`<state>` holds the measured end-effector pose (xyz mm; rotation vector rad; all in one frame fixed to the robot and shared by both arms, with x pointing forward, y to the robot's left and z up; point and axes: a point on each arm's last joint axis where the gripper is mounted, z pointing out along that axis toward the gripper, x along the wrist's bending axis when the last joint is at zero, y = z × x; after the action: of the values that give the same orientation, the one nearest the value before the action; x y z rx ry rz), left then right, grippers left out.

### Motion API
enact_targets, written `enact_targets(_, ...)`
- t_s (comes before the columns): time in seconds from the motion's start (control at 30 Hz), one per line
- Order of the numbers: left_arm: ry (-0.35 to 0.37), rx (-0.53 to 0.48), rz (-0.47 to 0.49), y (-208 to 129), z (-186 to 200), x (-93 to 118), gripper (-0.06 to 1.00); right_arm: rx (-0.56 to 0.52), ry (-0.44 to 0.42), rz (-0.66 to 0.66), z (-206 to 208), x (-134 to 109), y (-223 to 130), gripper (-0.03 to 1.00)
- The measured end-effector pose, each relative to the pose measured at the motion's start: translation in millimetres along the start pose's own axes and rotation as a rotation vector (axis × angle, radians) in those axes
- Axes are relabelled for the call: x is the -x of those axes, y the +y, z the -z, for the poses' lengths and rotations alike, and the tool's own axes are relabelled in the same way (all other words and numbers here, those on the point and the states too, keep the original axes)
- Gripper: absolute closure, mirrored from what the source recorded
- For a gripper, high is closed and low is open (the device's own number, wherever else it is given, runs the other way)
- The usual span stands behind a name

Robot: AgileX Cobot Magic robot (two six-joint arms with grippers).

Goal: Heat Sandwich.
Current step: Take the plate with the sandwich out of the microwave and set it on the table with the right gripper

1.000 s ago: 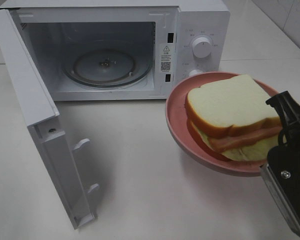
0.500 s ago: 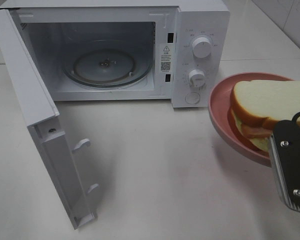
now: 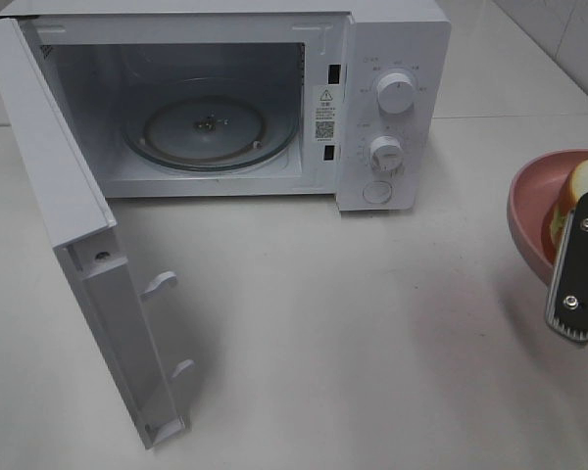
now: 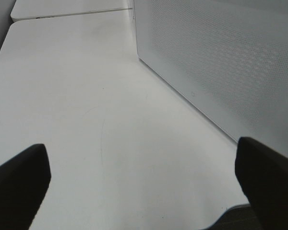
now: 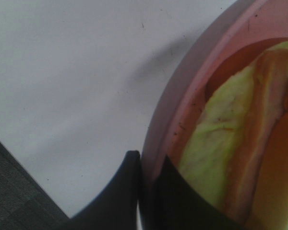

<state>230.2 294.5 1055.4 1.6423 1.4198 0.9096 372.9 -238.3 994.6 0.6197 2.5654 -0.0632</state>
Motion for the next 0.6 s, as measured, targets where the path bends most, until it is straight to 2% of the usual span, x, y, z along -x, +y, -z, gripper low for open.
enact_targets(0.23,0.000,0.000,0.000,0.0,0.0,0.0,-0.05,-0.056,-0.012,-0.179,0.1,0.6,-5.2,0.91)
enact_targets(0.6,0.000,0.000,0.000,0.0,0.0,0.0,-0.05,-0.105,-0.017,-0.330,0.3,0.0,-9.5,0.91)
